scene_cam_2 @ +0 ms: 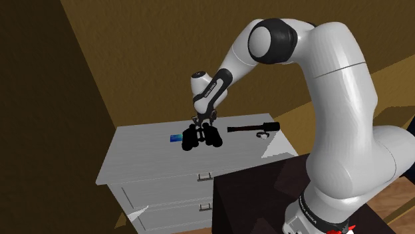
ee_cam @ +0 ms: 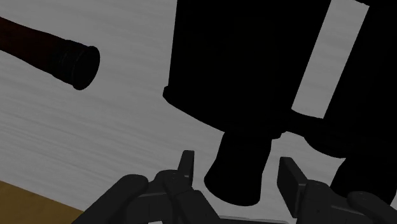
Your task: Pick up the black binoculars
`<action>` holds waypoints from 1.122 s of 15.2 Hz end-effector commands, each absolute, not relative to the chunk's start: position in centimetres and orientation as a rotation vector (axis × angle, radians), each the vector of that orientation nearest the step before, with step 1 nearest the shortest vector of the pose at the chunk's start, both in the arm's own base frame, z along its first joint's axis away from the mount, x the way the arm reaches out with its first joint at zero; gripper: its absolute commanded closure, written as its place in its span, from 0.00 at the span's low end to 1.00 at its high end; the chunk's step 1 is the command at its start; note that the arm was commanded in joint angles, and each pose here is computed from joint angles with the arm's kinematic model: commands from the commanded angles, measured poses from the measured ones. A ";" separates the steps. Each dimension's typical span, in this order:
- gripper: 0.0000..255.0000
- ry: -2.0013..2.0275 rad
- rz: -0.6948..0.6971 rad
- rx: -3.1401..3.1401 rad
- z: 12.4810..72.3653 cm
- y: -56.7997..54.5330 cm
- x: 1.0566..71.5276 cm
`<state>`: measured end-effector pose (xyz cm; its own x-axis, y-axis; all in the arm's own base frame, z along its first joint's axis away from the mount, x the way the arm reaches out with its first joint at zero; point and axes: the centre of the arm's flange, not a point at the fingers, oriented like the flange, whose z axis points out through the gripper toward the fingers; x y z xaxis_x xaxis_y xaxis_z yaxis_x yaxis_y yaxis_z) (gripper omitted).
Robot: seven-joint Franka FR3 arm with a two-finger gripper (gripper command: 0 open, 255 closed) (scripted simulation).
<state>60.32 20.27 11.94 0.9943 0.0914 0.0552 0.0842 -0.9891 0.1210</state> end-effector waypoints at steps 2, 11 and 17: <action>1.00 0.133 0.092 3.019 11.9 20.3 60.3; 1.00 0.133 0.092 3.019 12.9 20.3 60.3; 1.00 0.133 0.092 3.019 16.1 20.3 60.3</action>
